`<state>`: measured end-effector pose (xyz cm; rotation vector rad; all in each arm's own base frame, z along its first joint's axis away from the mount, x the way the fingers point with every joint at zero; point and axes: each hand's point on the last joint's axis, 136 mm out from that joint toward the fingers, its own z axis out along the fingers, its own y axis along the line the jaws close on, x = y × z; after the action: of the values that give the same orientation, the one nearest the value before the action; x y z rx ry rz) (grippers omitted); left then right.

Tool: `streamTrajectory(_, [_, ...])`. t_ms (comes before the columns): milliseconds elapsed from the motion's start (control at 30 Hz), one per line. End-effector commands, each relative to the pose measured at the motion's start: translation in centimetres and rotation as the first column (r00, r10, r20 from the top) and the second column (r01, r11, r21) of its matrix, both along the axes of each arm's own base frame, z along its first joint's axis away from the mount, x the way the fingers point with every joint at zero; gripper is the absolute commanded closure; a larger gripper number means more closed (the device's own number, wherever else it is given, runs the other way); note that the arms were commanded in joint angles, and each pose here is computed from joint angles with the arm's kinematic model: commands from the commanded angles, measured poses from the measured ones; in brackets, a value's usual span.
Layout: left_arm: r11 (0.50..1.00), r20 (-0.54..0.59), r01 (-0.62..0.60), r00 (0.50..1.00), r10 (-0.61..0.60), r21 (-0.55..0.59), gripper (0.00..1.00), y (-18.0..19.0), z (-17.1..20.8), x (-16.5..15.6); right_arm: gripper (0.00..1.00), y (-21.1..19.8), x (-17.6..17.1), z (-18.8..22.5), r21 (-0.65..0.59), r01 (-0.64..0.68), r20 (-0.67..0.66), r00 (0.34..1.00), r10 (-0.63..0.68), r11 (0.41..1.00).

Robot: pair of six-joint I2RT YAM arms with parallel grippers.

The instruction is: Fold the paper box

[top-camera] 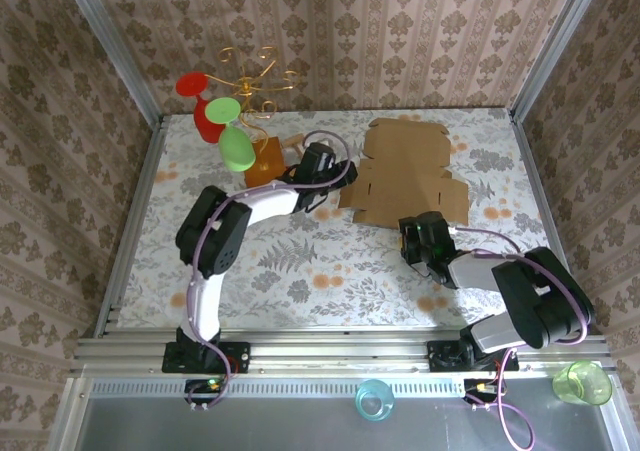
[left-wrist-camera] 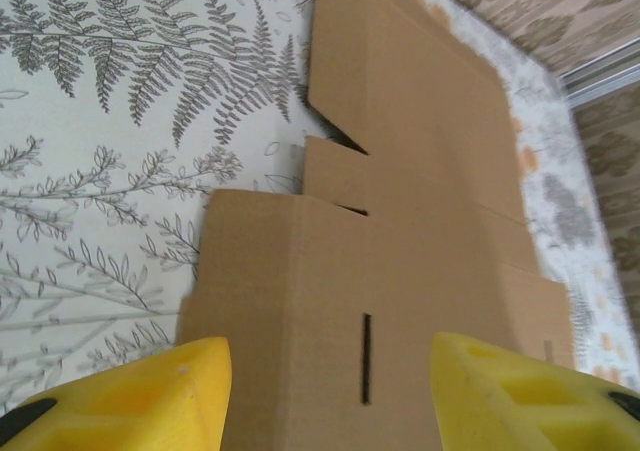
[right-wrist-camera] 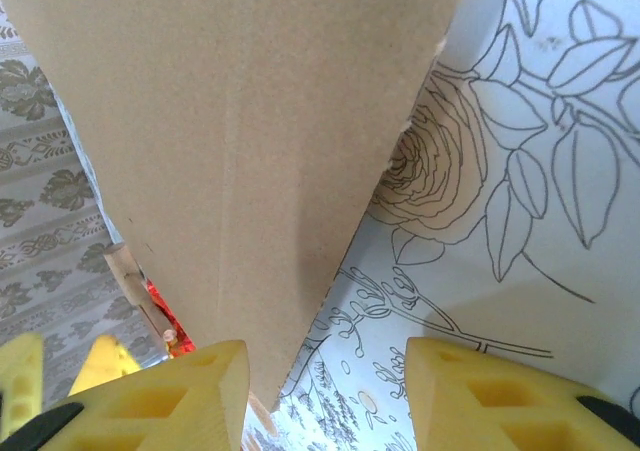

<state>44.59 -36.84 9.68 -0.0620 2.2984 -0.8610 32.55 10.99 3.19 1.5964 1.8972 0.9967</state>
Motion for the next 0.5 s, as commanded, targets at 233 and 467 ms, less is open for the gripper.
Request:
streamTrajectory(233, [0.977, 0.029, 0.122, 0.991, -0.129, 0.174, 0.42, -1.9, -3.2, 4.3, 0.54, -1.6, -1.4, -2.3, -0.056, 0.045, -0.067, 0.997, -0.049, 0.997])
streamTrajectory(467, [0.962, 0.066, 0.159, 0.982, -0.178, 0.222, 0.36, -2.7, -3.6, 6.5, 0.53, -2.1, -1.8, -1.7, -0.075, 0.050, -0.068, 0.996, -0.055, 0.996])
